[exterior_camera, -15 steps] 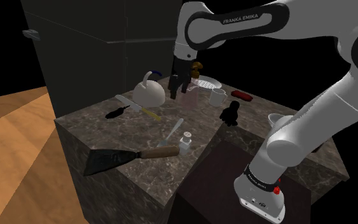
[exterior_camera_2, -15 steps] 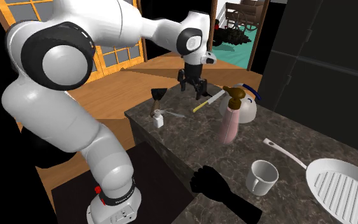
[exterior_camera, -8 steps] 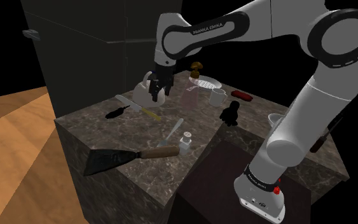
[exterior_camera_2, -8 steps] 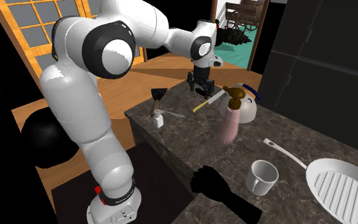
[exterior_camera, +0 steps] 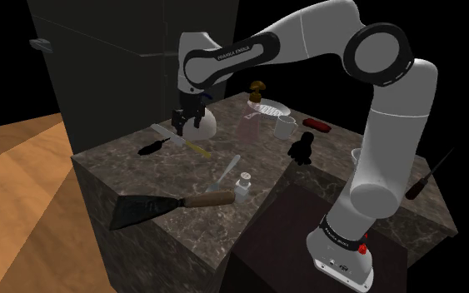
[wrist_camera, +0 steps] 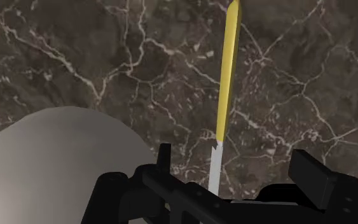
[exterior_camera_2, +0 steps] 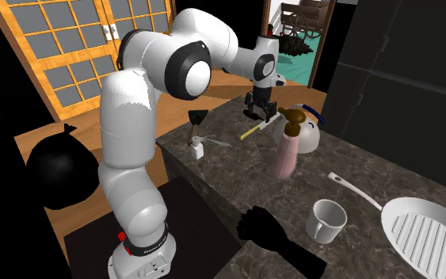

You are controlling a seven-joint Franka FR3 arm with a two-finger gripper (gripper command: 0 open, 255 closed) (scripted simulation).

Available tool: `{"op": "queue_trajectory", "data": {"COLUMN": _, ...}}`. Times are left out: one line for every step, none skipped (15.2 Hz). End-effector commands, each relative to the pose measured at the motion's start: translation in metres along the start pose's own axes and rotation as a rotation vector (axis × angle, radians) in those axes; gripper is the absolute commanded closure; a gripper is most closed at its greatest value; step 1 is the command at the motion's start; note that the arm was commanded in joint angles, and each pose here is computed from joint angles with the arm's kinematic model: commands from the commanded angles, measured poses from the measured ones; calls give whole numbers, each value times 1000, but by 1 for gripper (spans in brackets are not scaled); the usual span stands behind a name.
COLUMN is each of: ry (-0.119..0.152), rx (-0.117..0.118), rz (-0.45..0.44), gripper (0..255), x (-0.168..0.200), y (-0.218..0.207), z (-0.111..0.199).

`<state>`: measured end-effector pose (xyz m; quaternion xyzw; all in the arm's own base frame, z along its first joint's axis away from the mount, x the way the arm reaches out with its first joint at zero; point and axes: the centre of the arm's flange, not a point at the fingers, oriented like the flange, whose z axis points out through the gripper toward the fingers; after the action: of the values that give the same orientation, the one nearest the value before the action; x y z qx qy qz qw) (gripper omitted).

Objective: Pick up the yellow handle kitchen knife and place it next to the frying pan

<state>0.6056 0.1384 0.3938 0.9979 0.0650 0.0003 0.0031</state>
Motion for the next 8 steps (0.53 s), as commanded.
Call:
{"op": "queue_trajectory", "data": {"ry": 6, "rx": -5, "rz": 2, "gripper": 0, "x": 21, "y": -2, "z": 12}}
{"op": "queue_trajectory", "data": {"ry": 9, "rx": -7, "rz": 2, "gripper": 0, "x": 33, "y": -4, "z": 18}}
{"op": "queue_trajectory", "data": {"ry": 12, "rx": -9, "rz": 3, "gripper": 0, "x": 43, "y": -5, "z": 24}}
{"op": "queue_trajectory", "data": {"ry": 12, "rx": -9, "rz": 3, "gripper": 0, "x": 43, "y": -5, "z": 29}}
{"op": "queue_trajectory", "data": {"ry": 12, "rx": -9, "rz": 3, "gripper": 0, "x": 43, "y": -5, "z": 35}}
{"op": "queue_trajectory", "data": {"ry": 12, "rx": -9, "rz": 3, "gripper": 0, "x": 44, "y": -5, "z": 40}}
{"op": "queue_trajectory", "data": {"ry": 12, "rx": -9, "rz": 3, "gripper": 0, "x": 44, "y": -5, "z": 45}}
{"op": "queue_trajectory", "data": {"ry": 12, "rx": -9, "rz": 3, "gripper": 0, "x": 44, "y": -5, "z": 50}}
